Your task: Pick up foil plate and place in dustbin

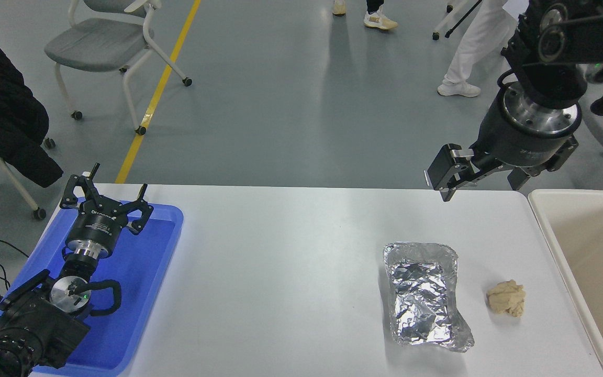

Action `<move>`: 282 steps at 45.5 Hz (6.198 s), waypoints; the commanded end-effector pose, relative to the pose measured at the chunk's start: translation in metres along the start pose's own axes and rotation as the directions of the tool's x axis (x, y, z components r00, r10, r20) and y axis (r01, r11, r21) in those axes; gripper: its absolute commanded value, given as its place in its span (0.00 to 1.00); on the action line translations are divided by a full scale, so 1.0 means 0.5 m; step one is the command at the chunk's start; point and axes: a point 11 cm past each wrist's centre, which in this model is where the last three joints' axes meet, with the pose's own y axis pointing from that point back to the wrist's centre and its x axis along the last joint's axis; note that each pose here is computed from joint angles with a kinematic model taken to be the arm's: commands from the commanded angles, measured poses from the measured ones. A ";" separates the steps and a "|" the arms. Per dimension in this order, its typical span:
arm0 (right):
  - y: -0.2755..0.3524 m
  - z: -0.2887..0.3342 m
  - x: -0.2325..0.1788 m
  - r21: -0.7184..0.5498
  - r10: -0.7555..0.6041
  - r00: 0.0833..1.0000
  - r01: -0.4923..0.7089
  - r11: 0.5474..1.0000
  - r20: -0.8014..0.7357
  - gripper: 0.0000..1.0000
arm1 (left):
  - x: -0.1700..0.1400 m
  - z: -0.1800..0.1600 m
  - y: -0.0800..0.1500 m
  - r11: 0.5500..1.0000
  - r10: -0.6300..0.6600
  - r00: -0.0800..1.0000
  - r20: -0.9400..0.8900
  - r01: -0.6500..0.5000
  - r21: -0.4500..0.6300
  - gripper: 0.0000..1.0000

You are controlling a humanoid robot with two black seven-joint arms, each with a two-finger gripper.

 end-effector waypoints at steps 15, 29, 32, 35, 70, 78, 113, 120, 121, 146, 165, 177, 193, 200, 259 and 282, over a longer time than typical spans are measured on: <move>-0.035 0.009 0.009 -0.005 -0.003 1.000 0.003 1.000 0.008 1.00 | -0.001 0.000 -0.001 1.000 -0.002 1.000 0.000 0.002 0.000 1.00; -0.112 -0.007 0.033 0.038 -0.021 1.000 0.021 0.999 -0.006 1.00 | -0.001 0.000 -0.001 1.000 -0.002 1.000 0.000 0.002 0.000 1.00; -0.135 0.001 0.032 0.028 -0.034 0.999 0.035 0.999 -0.019 1.00 | -0.001 0.000 -0.001 1.000 -0.002 1.000 0.000 0.002 0.000 1.00; -0.160 0.015 0.028 0.026 -0.049 0.999 0.050 0.998 -0.024 1.00 | -0.001 0.000 -0.001 1.000 -0.002 1.000 0.000 0.002 0.000 1.00; -0.514 0.134 -0.122 0.204 -0.127 0.984 0.100 0.974 0.123 1.00 | -0.001 0.000 -0.001 1.000 -0.002 1.000 0.000 0.002 0.000 1.00; -0.579 0.130 -0.153 0.200 -0.127 0.980 0.096 0.975 0.150 1.00 | -0.001 0.000 -0.001 1.000 -0.002 1.000 0.000 0.002 0.000 1.00; -0.693 0.073 -0.188 0.196 -0.043 0.980 0.004 0.980 0.195 0.00 | -0.001 0.000 -0.001 1.000 -0.002 1.000 0.000 0.002 0.000 1.00; -0.689 0.062 -0.180 0.215 -0.038 0.977 -0.008 0.977 0.208 0.00 | -0.002 -0.002 -0.001 1.000 -0.002 1.000 -0.001 0.002 0.003 1.00; -0.689 0.061 -0.181 0.216 -0.040 0.978 -0.005 0.976 0.206 0.00 | -0.001 0.000 -0.001 1.000 -0.002 1.000 0.000 0.002 0.000 1.00; -0.554 0.146 -0.086 0.170 0.021 0.986 -0.049 0.984 0.164 0.00 | -0.003 -0.001 -0.002 1.000 -0.003 1.000 -0.001 0.003 0.002 1.00; -0.210 0.245 0.003 0.038 0.107 0.981 -0.114 0.993 0.162 0.00 | -0.004 0.000 -0.003 1.000 -0.006 1.000 0.000 0.006 0.003 1.00; -0.078 0.232 0.011 -0.014 0.141 0.984 -0.140 0.990 0.112 0.00 | -0.003 0.001 -0.003 1.000 -0.005 1.000 0.000 0.005 0.001 1.00; -0.043 0.248 0.012 -0.050 0.161 0.980 -0.156 0.986 0.115 0.00 | -0.002 0.001 -0.002 1.000 -0.004 1.000 0.001 0.004 0.002 1.00; -0.044 0.306 -0.004 -0.112 0.154 0.977 -0.138 0.984 0.147 0.00 | -0.002 0.001 -0.002 1.000 -0.004 1.000 0.000 0.004 0.000 1.00; -0.564 0.735 -0.283 -0.498 0.349 0.864 -0.137 0.856 0.362 0.00 | -0.002 0.001 -0.002 1.000 -0.003 1.000 0.000 0.003 -0.002 1.00; -0.606 0.696 -0.274 -0.491 0.384 0.858 -0.186 0.851 0.341 1.00 | -0.002 0.001 -0.002 1.000 -0.003 1.000 0.000 0.003 0.000 1.00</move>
